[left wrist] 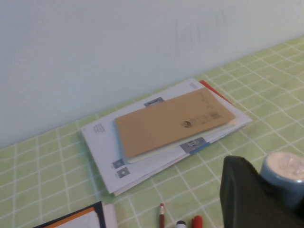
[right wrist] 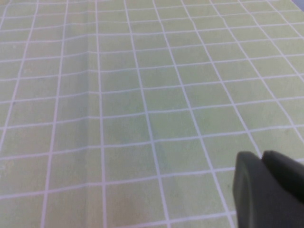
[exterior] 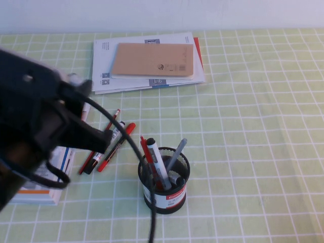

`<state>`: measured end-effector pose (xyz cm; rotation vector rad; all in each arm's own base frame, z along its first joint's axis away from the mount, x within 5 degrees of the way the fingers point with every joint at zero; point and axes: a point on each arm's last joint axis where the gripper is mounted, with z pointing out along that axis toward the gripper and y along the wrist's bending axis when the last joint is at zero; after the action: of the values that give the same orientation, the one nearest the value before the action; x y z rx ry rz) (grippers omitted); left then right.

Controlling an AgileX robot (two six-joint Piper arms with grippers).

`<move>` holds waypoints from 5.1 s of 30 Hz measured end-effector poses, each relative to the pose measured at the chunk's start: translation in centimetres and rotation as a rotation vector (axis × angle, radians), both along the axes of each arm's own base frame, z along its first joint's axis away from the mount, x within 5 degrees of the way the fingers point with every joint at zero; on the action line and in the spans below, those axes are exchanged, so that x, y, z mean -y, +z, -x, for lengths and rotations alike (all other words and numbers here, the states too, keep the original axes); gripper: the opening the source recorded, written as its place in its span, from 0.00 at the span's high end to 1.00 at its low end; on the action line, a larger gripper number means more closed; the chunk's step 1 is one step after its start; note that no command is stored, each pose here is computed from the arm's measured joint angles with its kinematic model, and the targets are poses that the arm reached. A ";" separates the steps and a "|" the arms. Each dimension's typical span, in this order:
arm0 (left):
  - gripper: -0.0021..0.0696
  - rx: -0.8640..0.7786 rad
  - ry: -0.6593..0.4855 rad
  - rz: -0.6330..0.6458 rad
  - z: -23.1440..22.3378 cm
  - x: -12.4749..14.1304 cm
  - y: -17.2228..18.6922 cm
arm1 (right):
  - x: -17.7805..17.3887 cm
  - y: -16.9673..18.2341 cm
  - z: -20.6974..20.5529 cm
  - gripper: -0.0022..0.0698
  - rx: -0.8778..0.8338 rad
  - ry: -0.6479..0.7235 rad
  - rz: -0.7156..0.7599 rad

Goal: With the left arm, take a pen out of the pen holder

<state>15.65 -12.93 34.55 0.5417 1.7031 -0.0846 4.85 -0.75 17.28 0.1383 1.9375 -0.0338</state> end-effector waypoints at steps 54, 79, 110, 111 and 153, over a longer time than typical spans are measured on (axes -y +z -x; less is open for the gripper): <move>0.84 -0.855 0.003 -0.241 -19.3 4.7 -5.9 | 0.0 0.0 0.0 0.99 0.000 0.000 0.000; 0.84 -1.096 -0.115 -0.302 -24.6 8.7 -14.2 | 0.0 0.0 0.0 0.99 0.000 0.000 0.000; 0.57 -0.957 -0.082 -0.374 -25.9 8.3 -14.4 | 0.0 0.0 0.0 0.99 0.000 0.000 0.000; 0.57 -0.947 -0.066 -0.373 -25.9 8.1 -13.8 | 0.0 0.0 0.0 0.99 0.000 0.000 0.000; 0.97 -0.368 0.034 0.041 1.4 -6.4 -3.1 | 0.0 0.0 0.0 0.99 0.000 0.000 0.000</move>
<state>14.21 -6.52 31.43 0.4864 2.0630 -0.2044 4.85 -0.75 17.28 0.1383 1.9375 -0.0338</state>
